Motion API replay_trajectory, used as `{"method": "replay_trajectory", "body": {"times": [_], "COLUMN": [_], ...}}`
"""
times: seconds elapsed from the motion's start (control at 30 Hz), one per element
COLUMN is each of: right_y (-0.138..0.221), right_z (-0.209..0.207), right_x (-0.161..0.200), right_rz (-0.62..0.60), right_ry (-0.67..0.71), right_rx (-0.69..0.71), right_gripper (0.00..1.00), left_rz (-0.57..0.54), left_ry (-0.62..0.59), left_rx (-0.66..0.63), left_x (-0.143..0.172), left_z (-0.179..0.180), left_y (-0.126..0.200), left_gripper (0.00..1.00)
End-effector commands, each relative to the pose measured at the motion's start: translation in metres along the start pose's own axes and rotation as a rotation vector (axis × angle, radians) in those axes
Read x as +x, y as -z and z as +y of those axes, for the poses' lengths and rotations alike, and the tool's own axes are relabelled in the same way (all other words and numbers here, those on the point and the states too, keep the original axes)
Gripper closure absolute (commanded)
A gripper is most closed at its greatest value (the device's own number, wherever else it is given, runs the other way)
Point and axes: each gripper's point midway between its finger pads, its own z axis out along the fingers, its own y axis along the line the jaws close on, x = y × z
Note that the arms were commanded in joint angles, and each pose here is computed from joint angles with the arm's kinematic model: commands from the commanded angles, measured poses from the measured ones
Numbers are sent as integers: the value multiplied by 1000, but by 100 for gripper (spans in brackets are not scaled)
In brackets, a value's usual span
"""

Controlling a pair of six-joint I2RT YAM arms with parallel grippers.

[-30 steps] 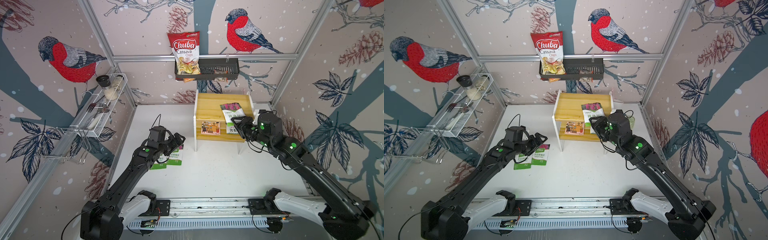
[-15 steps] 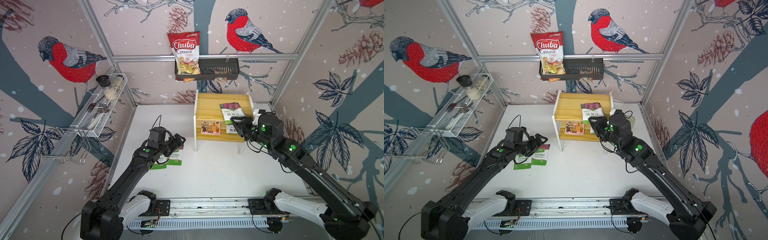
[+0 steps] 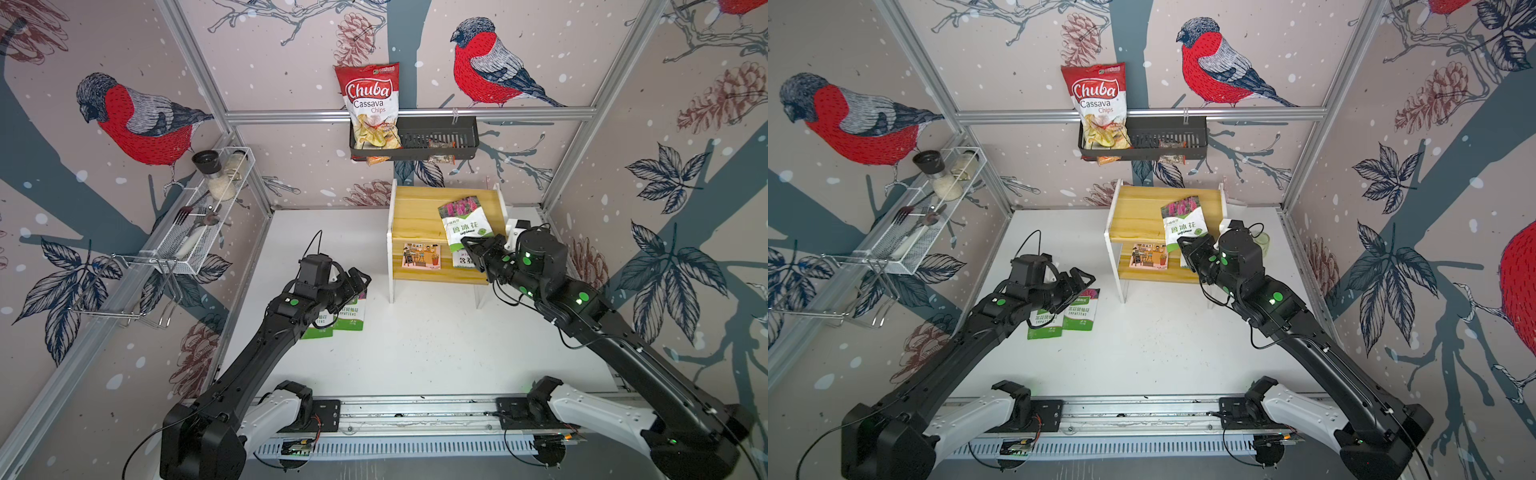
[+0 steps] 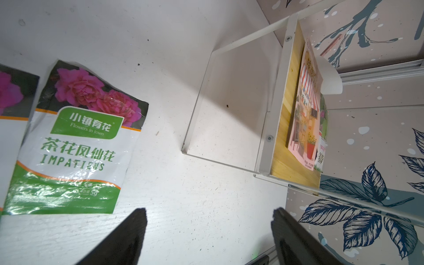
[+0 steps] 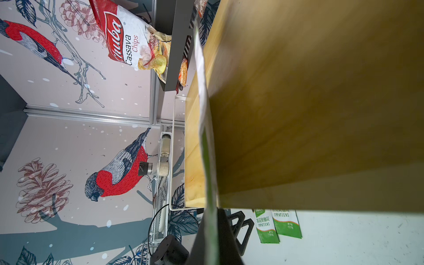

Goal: Take the seed bag off the shelf
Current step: Pick up the seed packet from the shelf.

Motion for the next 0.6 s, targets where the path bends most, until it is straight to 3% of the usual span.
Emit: {"method": "replay_trajectory", "body": {"times": [0.0,0.23,0.57], "right_y": [3,9,15], "right_z": [22,64,74], "right_x": [-4,1,56], "right_rz": [-9,35,166], "right_ry": [16,103,161], "right_rx": [-105,-244,-318], "right_gripper": [100,100,100], "left_rz": [-24,-98,-150], "left_ry": [-19,-32,-45], "left_rx": [20,32,38], "left_x": [-5,-18,-32], "left_z": [-7,-20,-34], "left_y": [4,23,37], "left_gripper": [11,11,12]}}
